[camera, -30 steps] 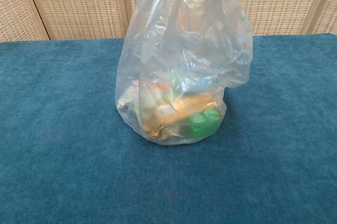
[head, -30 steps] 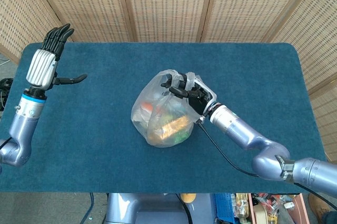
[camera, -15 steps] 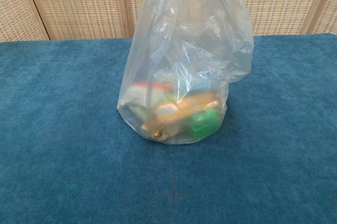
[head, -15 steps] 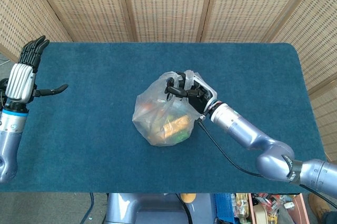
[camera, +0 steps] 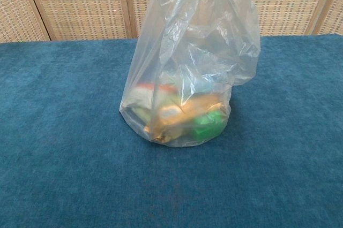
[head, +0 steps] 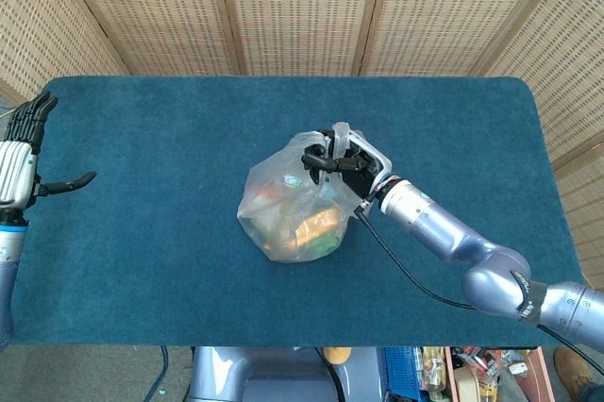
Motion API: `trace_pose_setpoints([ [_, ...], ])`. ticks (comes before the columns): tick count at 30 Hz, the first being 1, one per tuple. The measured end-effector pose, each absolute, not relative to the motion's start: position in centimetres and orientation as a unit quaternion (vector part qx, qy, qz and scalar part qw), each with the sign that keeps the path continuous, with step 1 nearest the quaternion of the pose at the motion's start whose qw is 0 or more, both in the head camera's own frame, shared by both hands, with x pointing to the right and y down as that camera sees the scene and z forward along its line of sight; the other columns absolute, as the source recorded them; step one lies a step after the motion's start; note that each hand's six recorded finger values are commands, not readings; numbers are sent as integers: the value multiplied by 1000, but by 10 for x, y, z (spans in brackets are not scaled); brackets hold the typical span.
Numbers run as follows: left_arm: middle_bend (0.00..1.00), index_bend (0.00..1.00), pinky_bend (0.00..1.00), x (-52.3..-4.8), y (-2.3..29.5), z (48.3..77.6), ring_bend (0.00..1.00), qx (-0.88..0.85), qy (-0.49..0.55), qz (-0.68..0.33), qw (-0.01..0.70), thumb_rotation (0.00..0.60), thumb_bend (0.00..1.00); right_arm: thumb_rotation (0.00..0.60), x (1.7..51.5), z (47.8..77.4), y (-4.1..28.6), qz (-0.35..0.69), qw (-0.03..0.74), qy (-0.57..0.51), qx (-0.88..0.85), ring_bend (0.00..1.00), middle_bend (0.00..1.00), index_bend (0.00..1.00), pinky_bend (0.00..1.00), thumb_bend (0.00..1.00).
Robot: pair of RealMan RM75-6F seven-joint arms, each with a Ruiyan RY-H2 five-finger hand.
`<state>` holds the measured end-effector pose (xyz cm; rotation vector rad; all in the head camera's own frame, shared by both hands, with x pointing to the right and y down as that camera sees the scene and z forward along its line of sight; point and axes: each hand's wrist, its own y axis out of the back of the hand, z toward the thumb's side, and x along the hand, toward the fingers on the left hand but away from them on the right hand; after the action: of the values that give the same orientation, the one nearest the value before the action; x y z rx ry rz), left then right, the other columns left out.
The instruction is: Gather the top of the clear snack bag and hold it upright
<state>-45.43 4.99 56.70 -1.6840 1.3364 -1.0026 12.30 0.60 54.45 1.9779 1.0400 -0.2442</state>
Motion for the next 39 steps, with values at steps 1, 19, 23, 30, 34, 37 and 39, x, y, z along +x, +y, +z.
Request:
trace_pose_setpoints([
  [1,0,0,0,-457,53,567,0,-655,525,-395,374,600,0,600,123,545,6,-101,430,415,795,640,725,768,840,0],
  [19,0,0,0,-488,95,566,0,-621,562,-418,352,600,3,600,125,539,-6,-113,418,413,801,718,794,856,910,12],
  [23,0,0,0,-492,101,567,0,-616,570,-420,346,600,4,600,127,538,-6,-125,401,410,809,783,855,939,994,128],
  [30,0,0,0,-495,109,572,0,-613,583,-420,330,600,6,600,127,539,-7,-140,375,408,820,869,923,1000,1000,362],
  [34,0,0,0,-498,111,573,0,-612,586,-420,326,600,9,600,128,539,-8,-138,371,412,821,869,926,1000,1000,548],
  [37,0,0,0,-500,112,574,0,-610,587,-421,325,600,9,600,127,540,-7,-143,366,410,823,869,927,1000,1000,752],
  [39,0,0,0,-501,113,574,0,-610,588,-420,324,600,9,600,127,540,-7,-142,363,411,824,869,927,1000,1000,781],
])
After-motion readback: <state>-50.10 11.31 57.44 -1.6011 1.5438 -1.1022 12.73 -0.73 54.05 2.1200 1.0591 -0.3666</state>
